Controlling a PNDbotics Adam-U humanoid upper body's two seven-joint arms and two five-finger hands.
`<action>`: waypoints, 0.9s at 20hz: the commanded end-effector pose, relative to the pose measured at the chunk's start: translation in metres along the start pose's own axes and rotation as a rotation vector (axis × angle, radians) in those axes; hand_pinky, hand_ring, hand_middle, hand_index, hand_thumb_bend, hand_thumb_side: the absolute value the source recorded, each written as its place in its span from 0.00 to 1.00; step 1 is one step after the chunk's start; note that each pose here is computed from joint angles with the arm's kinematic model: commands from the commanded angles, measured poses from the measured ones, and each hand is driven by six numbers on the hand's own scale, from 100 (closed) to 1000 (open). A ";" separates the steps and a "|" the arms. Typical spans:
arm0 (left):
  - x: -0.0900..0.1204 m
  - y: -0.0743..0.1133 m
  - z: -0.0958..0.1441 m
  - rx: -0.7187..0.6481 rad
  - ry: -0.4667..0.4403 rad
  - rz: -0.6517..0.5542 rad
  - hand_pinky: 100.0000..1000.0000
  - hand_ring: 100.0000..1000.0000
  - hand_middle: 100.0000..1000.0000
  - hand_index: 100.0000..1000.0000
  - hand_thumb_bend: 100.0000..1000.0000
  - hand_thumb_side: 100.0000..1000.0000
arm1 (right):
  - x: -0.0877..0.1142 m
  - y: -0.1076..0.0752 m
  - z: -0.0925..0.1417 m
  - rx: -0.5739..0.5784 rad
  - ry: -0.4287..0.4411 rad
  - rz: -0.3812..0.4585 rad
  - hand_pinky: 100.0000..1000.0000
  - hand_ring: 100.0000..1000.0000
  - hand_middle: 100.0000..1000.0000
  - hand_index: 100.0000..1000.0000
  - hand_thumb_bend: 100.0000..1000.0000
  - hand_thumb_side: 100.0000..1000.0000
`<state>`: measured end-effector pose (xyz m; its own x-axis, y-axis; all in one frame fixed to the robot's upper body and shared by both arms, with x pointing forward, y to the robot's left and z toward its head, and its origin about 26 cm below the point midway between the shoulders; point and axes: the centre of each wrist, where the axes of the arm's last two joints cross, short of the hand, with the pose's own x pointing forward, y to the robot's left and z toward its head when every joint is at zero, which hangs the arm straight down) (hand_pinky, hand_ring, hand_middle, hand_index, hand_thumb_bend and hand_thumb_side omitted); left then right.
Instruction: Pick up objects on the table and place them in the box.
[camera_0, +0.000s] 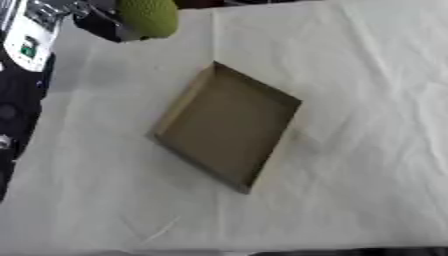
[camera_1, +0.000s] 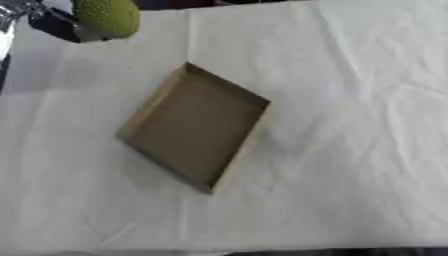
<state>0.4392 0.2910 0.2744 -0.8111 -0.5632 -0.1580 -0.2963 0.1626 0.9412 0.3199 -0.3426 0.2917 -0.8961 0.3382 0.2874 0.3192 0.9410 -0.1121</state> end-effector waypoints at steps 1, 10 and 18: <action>0.008 0.004 -0.008 0.003 -0.040 -0.008 0.18 0.44 0.39 0.53 0.37 0.00 | 0.009 -0.005 -0.008 -0.001 -0.039 0.021 0.74 0.67 0.69 0.76 0.00 0.29; 0.023 -0.032 -0.020 -0.022 -0.048 0.109 0.18 0.45 0.39 0.53 0.22 0.00 | 0.007 -0.008 -0.007 -0.006 -0.033 0.031 0.75 0.67 0.69 0.76 0.00 0.30; 0.038 -0.060 -0.028 -0.023 -0.024 0.217 0.19 0.45 0.39 0.54 0.12 0.00 | 0.008 -0.010 -0.006 -0.003 -0.027 0.041 0.75 0.67 0.69 0.76 0.00 0.30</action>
<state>0.4411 0.2363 0.2105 -0.8651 -0.4986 0.0551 -0.0838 0.2520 0.9641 0.3182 -0.3470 0.2886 -0.8881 0.3501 0.2978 0.3342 0.9367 -0.1045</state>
